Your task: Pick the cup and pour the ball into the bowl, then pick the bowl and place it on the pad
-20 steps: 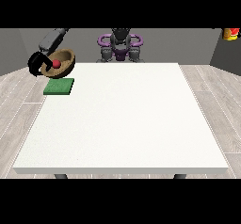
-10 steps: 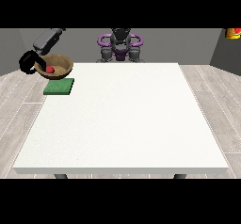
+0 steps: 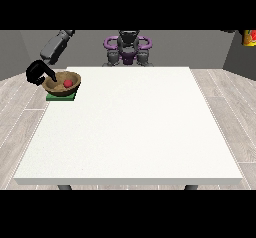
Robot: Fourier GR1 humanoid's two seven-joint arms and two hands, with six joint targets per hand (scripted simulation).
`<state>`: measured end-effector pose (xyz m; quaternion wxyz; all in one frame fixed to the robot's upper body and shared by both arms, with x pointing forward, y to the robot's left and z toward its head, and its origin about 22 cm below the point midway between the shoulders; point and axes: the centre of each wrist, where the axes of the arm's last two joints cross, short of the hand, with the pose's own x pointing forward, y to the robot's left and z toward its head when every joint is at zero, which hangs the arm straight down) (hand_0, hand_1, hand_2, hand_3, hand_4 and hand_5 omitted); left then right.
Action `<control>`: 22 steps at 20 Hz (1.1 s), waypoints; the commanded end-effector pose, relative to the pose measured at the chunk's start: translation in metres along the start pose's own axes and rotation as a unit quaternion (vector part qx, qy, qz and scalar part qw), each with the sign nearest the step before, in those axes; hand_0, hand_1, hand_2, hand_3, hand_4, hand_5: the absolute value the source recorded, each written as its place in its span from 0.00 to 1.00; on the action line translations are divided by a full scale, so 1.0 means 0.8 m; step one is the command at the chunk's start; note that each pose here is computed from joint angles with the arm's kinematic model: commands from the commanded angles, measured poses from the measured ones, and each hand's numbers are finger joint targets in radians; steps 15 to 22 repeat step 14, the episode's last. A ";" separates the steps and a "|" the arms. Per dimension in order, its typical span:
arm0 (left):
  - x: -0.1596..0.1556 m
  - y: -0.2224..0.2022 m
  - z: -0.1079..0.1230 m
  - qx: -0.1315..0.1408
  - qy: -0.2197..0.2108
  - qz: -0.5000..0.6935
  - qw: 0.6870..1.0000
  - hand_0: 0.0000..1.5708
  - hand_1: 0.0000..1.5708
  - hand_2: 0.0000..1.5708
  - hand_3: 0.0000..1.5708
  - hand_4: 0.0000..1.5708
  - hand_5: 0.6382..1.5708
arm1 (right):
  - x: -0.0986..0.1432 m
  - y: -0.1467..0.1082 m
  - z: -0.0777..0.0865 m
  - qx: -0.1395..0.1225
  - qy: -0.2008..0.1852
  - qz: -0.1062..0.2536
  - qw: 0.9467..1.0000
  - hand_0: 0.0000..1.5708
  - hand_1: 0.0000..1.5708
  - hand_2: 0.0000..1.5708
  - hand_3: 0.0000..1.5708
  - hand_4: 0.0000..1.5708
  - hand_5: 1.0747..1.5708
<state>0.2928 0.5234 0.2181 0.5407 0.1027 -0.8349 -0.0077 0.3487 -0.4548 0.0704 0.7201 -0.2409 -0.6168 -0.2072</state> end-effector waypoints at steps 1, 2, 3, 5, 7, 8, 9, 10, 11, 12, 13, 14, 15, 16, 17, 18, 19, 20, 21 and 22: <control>0.001 0.019 0.010 0.005 0.001 0.003 1.000 0.00 0.00 0.00 0.00 0.76 1.00 | 0.002 -0.017 -0.001 -0.015 -0.025 0.023 0.999 0.73 0.73 0.84 0.64 0.12 0.92; 0.015 0.018 0.003 -0.007 -0.014 0.001 1.000 0.00 0.00 0.00 0.00 0.76 1.00 | -0.008 -0.009 -0.001 0.001 -0.012 0.012 1.000 0.59 0.59 0.70 0.66 0.10 0.88; 0.009 0.006 -0.003 0.001 -0.005 -0.006 1.000 0.00 0.00 0.00 0.00 0.76 1.00 | 0.000 0.007 -0.001 0.031 0.002 0.054 0.998 0.41 0.41 0.44 0.64 0.00 0.80; 0.006 0.002 -0.005 0.002 -0.017 -0.008 1.000 0.00 0.00 0.00 0.00 0.76 1.00 | 0.004 0.025 0.001 0.058 -0.008 0.063 0.996 0.00 0.00 0.13 0.00 0.00 0.74; -0.001 0.005 0.006 -0.015 -0.018 0.000 1.000 0.00 0.00 0.00 0.00 0.77 1.00 | 0.014 -0.012 -0.006 0.043 0.001 0.069 0.997 0.00 0.00 0.00 0.00 0.00 0.68; 0.001 -0.013 -0.006 -0.014 -0.005 -0.005 1.000 0.00 0.00 0.00 0.00 0.77 1.00 | 0.012 0.019 -0.005 0.049 0.008 0.070 0.996 0.00 0.00 0.00 0.00 0.00 0.67; 0.001 -0.035 -0.014 -0.031 0.015 0.012 0.999 0.00 0.00 0.00 0.00 0.76 1.00 | -0.008 0.010 -0.002 0.049 0.035 0.093 0.994 0.00 0.00 0.00 0.00 0.00 0.66; -0.010 -0.039 -0.009 -0.022 0.022 0.011 0.999 0.00 0.00 0.00 0.00 0.76 1.00 | 0.001 -0.009 -0.006 0.043 0.037 0.094 0.994 0.00 0.00 0.00 0.00 0.00 0.67; 0.003 -0.052 -0.018 -0.022 0.029 0.013 0.999 0.00 0.00 0.00 0.00 0.76 1.00 | -0.016 -0.002 -0.002 0.052 0.038 0.094 0.993 0.00 0.00 0.00 0.00 0.00 0.65; -0.009 -0.039 -0.006 -0.035 0.028 0.000 0.999 0.00 0.00 0.00 0.00 0.76 1.00 | 0.030 -0.026 -0.013 0.048 0.035 0.093 0.994 0.00 0.00 0.00 0.00 0.00 0.66; -0.028 -0.051 -0.002 -0.025 0.057 0.002 0.998 0.00 0.00 0.00 0.00 0.76 1.00 | 0.045 -0.031 -0.014 0.058 0.053 0.125 0.989 0.00 0.00 0.00 0.00 0.00 0.62; -0.052 -0.055 0.007 -0.015 0.087 -0.004 0.996 0.00 0.00 0.00 0.00 0.76 1.00 | 0.052 -0.005 -0.012 0.065 0.046 0.126 0.989 0.00 0.00 0.00 0.00 0.13 0.61; -0.052 -0.055 0.007 -0.015 0.087 -0.004 0.996 0.00 0.00 0.00 0.00 0.76 1.00 | 0.052 -0.005 -0.012 0.065 0.046 0.126 0.989 0.00 0.00 0.00 0.00 0.13 0.61; -0.052 -0.055 0.007 -0.015 0.087 -0.004 0.996 0.00 0.00 0.00 0.00 0.76 1.00 | 0.052 -0.005 -0.012 0.065 0.046 0.126 0.989 0.00 0.00 0.00 0.00 0.13 0.61; -0.052 -0.055 0.007 -0.015 0.087 -0.004 0.996 0.00 0.00 0.00 0.00 0.76 1.00 | 0.052 -0.005 -0.012 0.065 0.046 0.126 0.989 0.00 0.00 0.00 0.00 0.13 0.61; -0.052 -0.055 0.007 -0.015 0.087 -0.004 0.996 0.00 0.00 0.00 0.00 0.76 1.00 | 0.052 -0.005 -0.012 0.065 0.046 0.126 0.989 0.00 0.00 0.00 0.00 0.13 0.61; -0.052 -0.055 0.007 -0.015 0.087 -0.004 0.996 0.00 0.00 0.00 0.00 0.76 1.00 | 0.052 -0.005 -0.012 0.065 0.046 0.126 0.989 0.00 0.00 0.00 0.00 0.13 0.61; -0.052 -0.055 0.007 -0.015 0.087 -0.004 0.996 0.00 0.00 0.00 0.00 0.76 1.00 | 0.052 -0.005 -0.012 0.065 0.046 0.126 0.989 0.00 0.00 0.00 0.00 0.13 0.61; -0.052 -0.055 0.007 -0.015 0.087 -0.004 0.996 0.00 0.00 0.00 0.00 0.76 1.00 | 0.052 -0.005 -0.012 0.065 0.046 0.126 0.989 0.00 0.00 0.00 0.00 0.13 0.61; -0.052 -0.055 0.007 -0.015 0.087 -0.004 0.996 0.00 0.00 0.00 0.00 0.76 1.00 | 0.052 -0.005 -0.012 0.065 0.046 0.126 0.989 0.00 0.00 0.00 0.00 0.13 0.61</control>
